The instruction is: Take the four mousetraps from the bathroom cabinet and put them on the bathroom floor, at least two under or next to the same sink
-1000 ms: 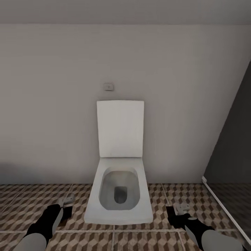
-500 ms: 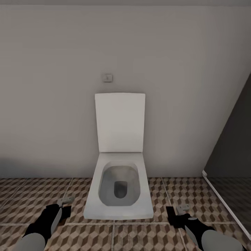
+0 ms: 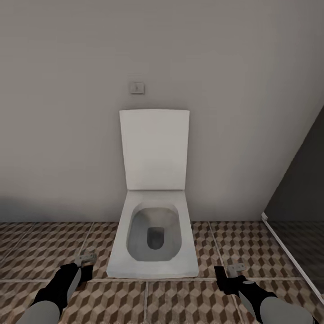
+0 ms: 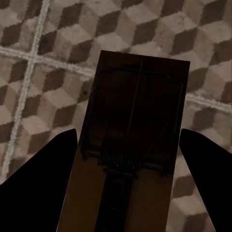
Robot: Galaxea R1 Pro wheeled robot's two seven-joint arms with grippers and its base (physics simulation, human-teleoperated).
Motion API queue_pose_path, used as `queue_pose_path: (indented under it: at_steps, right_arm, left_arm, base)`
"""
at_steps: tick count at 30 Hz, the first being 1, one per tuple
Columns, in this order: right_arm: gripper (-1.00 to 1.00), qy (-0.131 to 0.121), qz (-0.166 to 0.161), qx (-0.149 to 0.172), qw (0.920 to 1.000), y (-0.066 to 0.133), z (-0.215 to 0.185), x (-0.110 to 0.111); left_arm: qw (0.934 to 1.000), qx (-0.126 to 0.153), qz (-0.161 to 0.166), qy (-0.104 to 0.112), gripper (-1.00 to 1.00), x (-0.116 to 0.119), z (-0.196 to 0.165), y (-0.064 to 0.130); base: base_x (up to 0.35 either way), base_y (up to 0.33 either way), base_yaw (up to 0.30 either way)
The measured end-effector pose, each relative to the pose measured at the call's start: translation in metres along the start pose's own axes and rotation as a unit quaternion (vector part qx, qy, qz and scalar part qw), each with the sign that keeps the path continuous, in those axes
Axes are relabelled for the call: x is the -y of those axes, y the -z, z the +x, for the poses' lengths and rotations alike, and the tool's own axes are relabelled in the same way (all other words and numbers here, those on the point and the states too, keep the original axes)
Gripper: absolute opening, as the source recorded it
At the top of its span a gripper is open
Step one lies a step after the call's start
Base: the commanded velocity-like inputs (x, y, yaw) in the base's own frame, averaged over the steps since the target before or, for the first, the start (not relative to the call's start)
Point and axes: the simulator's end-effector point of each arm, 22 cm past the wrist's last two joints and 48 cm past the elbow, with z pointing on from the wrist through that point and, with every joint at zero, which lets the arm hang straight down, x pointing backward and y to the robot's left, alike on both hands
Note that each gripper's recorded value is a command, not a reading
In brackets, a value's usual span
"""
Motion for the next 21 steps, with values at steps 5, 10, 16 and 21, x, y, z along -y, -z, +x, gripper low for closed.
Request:
queue_pose_path:
  at_steps: [5,10,16,21]
  right_arm:
    - [-1.0,0.0,-0.001,-0.01,1.0,-0.006,0.009,-0.001]
    - [-1.0,0.001,-0.003,-0.02,0.9998,-0.011,0.019,-0.003]
    - [-1.0,0.001,-0.004,-0.032,0.9995,-0.018,0.032,-0.005]
    - [-1.0,0.002,-0.004,-0.038,0.9993,-0.023,0.04,-0.005]
  left_arm:
    - [1.0,-0.001,-0.002,-0.002,-1.0,0.0,0.005,-0.007]
    - [1.0,-0.002,-0.003,-0.005,-1.0,0.001,0.01,-0.015]
    - [0.9999,-0.012,-0.006,-0.008,-1.0,0.001,0.02,-0.024]
    - [0.9997,-0.022,-0.009,-0.01,-1.0,0.0,0.029,-0.031]
  base:
    - [0.0,0.0,0.0]
    - [0.0,0.0,0.0]
    - [0.0,0.0,0.0]
    - [0.0,0.0,0.0]
